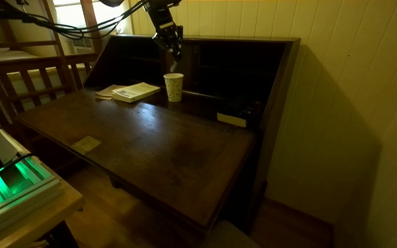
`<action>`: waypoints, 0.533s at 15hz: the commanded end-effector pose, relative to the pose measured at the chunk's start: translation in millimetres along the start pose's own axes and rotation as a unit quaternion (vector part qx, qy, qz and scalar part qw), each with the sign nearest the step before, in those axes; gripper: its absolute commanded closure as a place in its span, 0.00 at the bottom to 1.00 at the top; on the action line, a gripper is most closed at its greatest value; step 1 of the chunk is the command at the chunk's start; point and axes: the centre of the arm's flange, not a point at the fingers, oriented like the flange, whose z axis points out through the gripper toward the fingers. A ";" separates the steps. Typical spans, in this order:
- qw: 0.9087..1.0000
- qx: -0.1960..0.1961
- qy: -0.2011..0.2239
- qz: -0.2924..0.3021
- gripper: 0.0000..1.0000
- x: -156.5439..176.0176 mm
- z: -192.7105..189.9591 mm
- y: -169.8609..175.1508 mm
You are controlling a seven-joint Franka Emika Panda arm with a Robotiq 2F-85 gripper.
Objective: Put the marker inside the cup
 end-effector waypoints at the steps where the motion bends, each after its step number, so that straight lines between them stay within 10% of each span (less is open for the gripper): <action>1: 0.999 -0.012 -0.017 -0.032 0.95 6.7 1.8 -9.1; 8: 0.997 0.000 -0.043 -0.070 0.95 15.0 13.9 -18.9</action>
